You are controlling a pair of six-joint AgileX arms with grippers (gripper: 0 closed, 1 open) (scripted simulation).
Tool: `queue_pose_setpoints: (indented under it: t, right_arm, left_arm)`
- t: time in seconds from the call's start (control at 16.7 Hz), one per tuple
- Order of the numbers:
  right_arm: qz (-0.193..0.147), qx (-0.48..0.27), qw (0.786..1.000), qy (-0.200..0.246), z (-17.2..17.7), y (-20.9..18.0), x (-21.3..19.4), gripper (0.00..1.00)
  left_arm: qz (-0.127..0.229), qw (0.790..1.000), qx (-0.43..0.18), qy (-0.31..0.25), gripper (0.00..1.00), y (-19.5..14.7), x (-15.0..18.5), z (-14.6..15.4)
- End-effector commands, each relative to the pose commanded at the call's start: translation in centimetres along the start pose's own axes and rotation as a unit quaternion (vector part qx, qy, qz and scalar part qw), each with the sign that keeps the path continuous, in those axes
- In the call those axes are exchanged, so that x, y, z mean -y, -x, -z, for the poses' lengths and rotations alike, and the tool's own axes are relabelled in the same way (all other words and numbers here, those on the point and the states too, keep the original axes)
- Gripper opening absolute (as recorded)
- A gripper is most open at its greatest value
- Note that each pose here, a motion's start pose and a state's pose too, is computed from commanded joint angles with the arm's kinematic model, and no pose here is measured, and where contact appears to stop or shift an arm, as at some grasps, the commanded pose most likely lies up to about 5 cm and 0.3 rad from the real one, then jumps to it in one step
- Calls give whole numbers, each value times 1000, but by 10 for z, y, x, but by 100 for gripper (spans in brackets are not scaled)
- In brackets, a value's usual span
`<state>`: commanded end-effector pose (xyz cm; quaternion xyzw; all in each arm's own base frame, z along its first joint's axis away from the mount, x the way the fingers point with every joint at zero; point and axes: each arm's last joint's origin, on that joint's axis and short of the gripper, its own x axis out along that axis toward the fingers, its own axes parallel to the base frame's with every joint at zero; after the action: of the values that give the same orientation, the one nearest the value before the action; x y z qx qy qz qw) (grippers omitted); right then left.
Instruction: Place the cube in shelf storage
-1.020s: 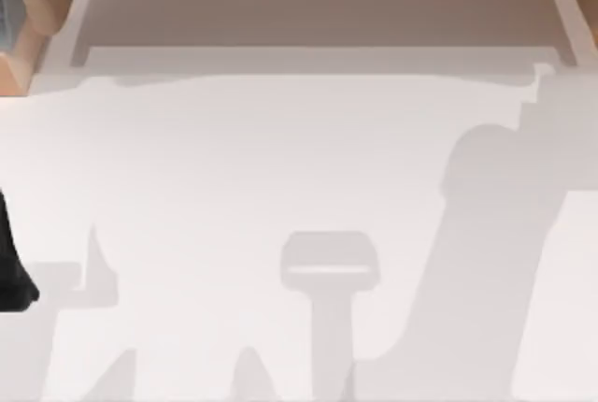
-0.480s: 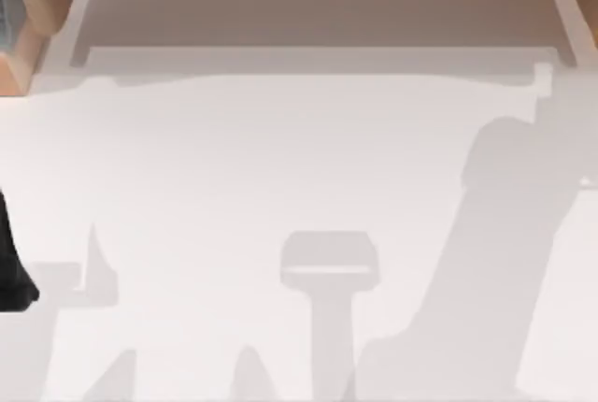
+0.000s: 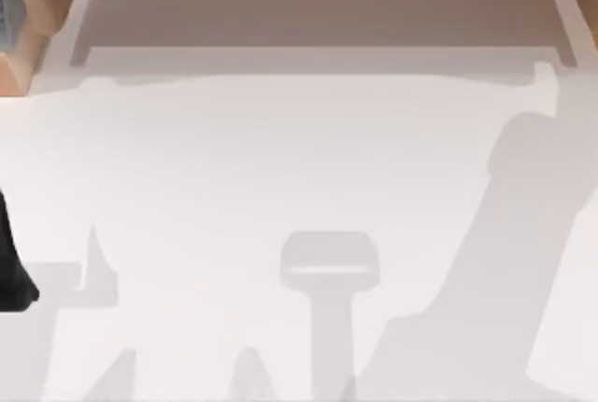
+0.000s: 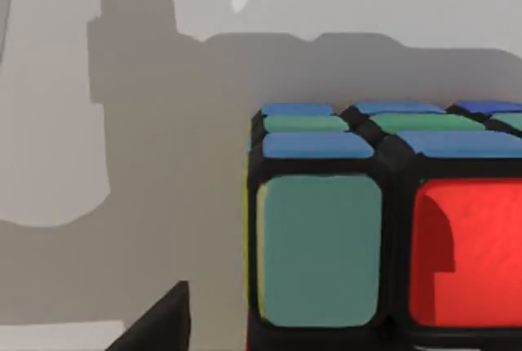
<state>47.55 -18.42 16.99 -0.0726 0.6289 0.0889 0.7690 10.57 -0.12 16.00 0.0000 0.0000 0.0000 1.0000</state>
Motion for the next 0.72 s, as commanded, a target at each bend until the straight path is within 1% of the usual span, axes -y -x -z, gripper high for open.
queue_pose_setpoints:
  t: [0.72]
  right_arm:
    - [0,0,1000,0,0,0,0,2]
  left_arm:
    - [0,1000,0,0,100,0,0,0]
